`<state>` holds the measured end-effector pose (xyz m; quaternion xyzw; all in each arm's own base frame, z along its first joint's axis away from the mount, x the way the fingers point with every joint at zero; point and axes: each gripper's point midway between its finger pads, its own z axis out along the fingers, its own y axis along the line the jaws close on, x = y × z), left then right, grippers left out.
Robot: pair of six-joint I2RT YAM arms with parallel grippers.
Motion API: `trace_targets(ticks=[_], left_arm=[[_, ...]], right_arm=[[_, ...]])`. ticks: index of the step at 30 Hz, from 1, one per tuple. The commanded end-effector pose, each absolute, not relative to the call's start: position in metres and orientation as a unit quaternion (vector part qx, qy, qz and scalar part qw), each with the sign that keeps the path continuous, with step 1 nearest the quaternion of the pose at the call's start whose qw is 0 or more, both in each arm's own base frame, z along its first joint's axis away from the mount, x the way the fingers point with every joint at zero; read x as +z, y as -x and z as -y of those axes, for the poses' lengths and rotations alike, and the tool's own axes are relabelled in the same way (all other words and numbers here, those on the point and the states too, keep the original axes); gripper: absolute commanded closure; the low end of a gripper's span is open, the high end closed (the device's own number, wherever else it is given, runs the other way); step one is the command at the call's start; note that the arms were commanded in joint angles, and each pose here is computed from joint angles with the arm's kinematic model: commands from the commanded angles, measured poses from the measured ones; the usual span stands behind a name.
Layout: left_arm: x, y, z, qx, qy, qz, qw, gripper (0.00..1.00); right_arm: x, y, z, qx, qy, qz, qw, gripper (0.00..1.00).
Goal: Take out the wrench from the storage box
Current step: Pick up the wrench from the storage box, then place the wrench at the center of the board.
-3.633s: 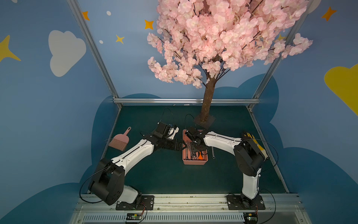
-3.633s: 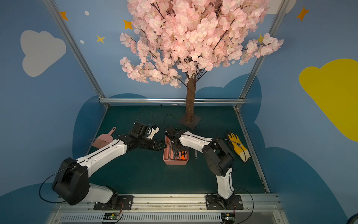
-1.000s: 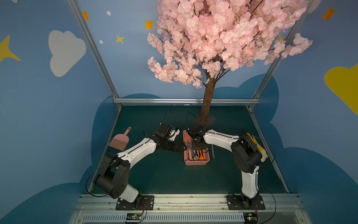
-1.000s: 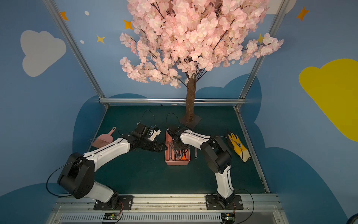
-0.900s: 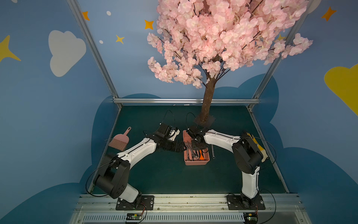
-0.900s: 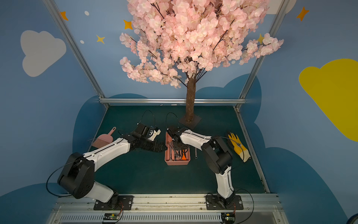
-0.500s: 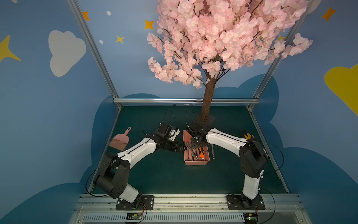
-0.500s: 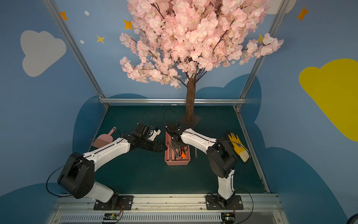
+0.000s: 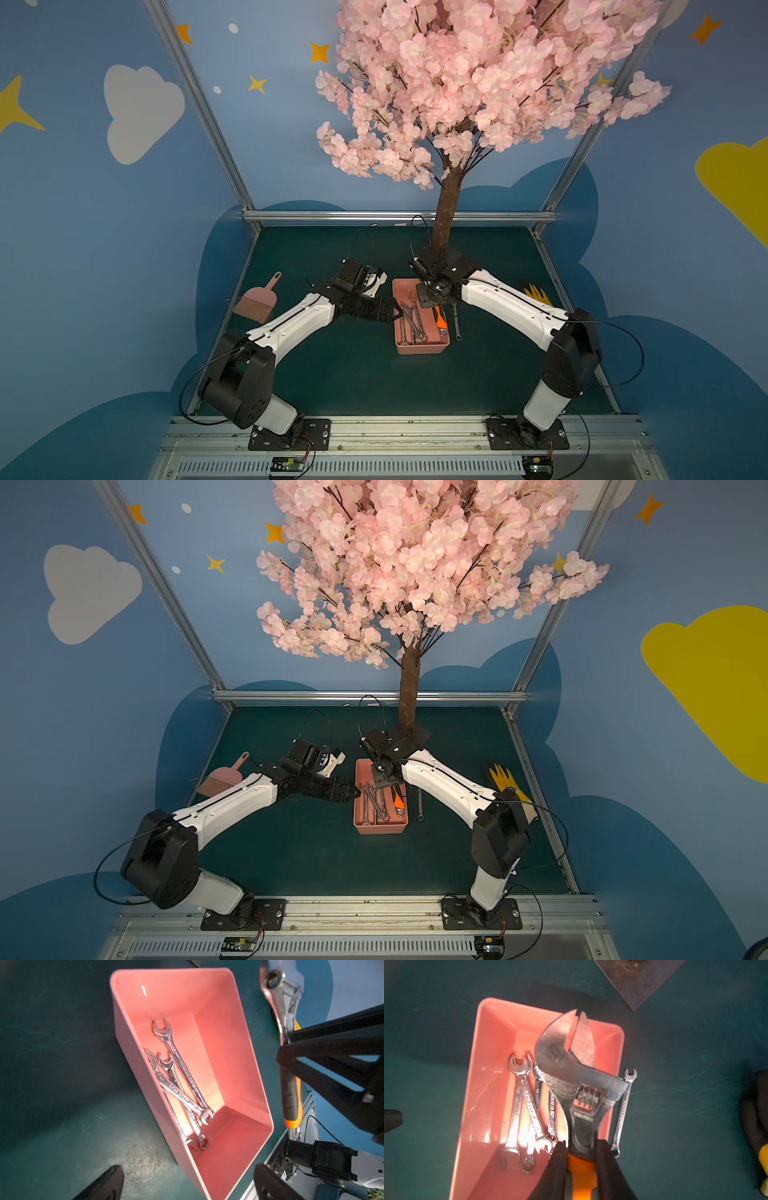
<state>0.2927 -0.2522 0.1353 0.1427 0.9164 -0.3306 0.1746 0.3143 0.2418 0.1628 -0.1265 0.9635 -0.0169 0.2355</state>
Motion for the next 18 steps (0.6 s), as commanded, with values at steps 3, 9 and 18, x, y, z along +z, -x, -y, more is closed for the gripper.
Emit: trace_targets(ticks=[3, 9, 18], left_arm=[[0.173, -0.288, 0.261, -0.335, -0.155, -0.908, 0.198, 0.00], [0.183, -0.287, 0.280, -0.341, -0.165, -0.904, 0.200, 0.00], [0.172, -0.287, 0.292, -0.338, -0.163, -0.908, 0.186, 0.00]], right_arm=[[0.186, -0.311, -0.183, -0.047, 0.095, -0.962, 0.252, 1.00], [0.154, -0.310, -0.138, -0.037, 0.053, -0.971, 0.228, 1.00], [0.088, -0.331, -0.115, -0.025, 0.039, -0.977, 0.207, 1.00]])
